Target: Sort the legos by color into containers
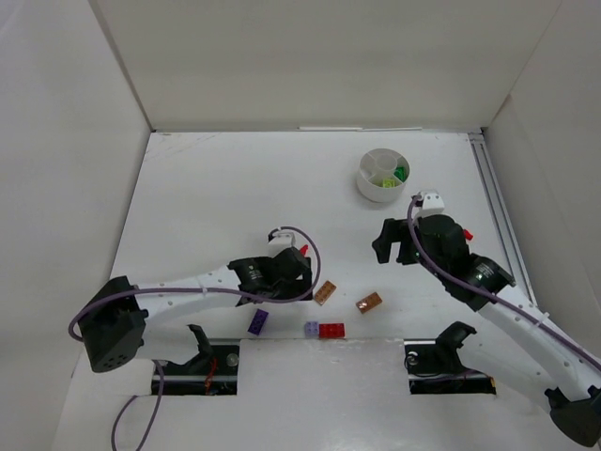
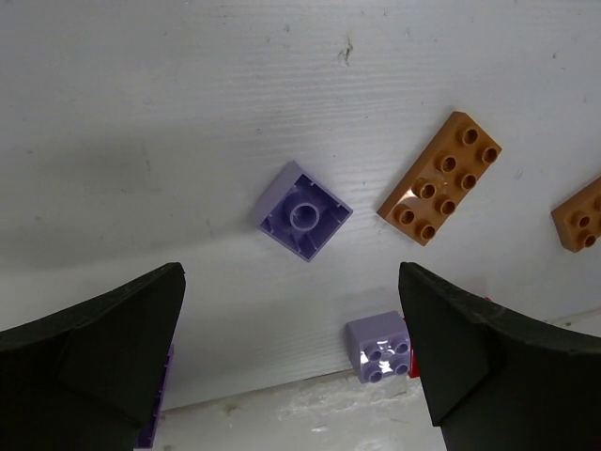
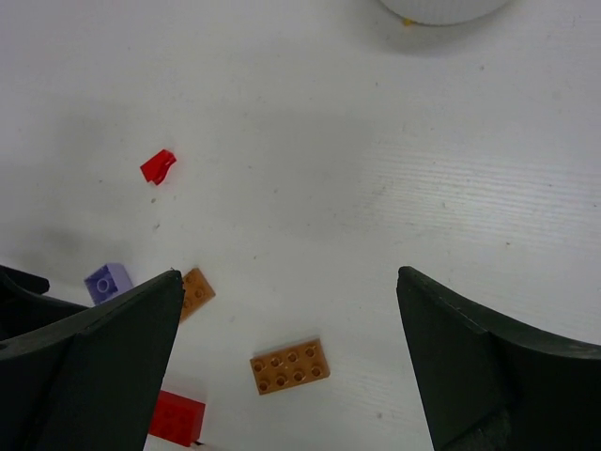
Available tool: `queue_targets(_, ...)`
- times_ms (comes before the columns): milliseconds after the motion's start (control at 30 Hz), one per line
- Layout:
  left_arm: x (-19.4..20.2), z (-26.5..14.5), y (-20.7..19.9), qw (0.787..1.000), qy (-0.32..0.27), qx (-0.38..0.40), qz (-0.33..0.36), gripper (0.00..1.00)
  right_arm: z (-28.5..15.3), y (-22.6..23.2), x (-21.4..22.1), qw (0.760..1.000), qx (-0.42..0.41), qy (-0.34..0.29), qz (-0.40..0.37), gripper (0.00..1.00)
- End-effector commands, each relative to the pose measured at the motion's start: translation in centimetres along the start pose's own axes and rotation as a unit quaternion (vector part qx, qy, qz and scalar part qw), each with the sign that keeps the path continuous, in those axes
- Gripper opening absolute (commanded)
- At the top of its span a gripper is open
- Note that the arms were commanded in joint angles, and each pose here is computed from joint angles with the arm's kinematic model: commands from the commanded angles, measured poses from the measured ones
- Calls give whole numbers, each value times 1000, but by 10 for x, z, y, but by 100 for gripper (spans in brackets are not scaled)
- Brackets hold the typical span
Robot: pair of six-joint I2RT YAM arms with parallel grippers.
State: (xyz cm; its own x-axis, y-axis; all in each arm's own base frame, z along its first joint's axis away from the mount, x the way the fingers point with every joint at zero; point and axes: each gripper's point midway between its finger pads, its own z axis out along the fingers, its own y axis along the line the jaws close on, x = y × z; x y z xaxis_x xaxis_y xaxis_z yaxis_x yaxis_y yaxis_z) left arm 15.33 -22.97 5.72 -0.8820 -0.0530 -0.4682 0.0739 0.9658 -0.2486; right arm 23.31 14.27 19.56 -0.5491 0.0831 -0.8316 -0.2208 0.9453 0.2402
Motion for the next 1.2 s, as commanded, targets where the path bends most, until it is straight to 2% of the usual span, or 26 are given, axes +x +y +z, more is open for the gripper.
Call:
queue_targets(0,-7,3,8,999,-22,-31,-13,95,-2,-7,2,999,24,-6,29,100)
queue_targets(300,-5,24,12,997,-29,-75,20,86,-1,-8,8,999,29,1,30,100)
queue_targets(333,-7,24,8,996,-33,-75,23,82,-1,-8,8,999,29,1,30,100)
queue_targets(400,-9,26,7,995,-39,-81,34,79,-1,-8,8,999,29,1,30,100)
queue_targets(567,-10,30,-4,995,-49,-51,65,72,2,-8,9,999,30,3,29,100)
queue_targets(700,-10,32,-10,995,-49,-34,76,60,7,-5,9,999,24,6,25,100)
queue_targets(833,-6,35,-9,995,-42,-33,82,39,7,-2,8,1000,20,8,20,100)
queue_targets(1067,-5,30,-15,995,-42,-7,86,31,5,-2,6,1000,18,5,17,100)
queue_targets(1167,-15,18,-23,995,-56,11,78,29,5,9,4,1000,-20,1,-4,100)
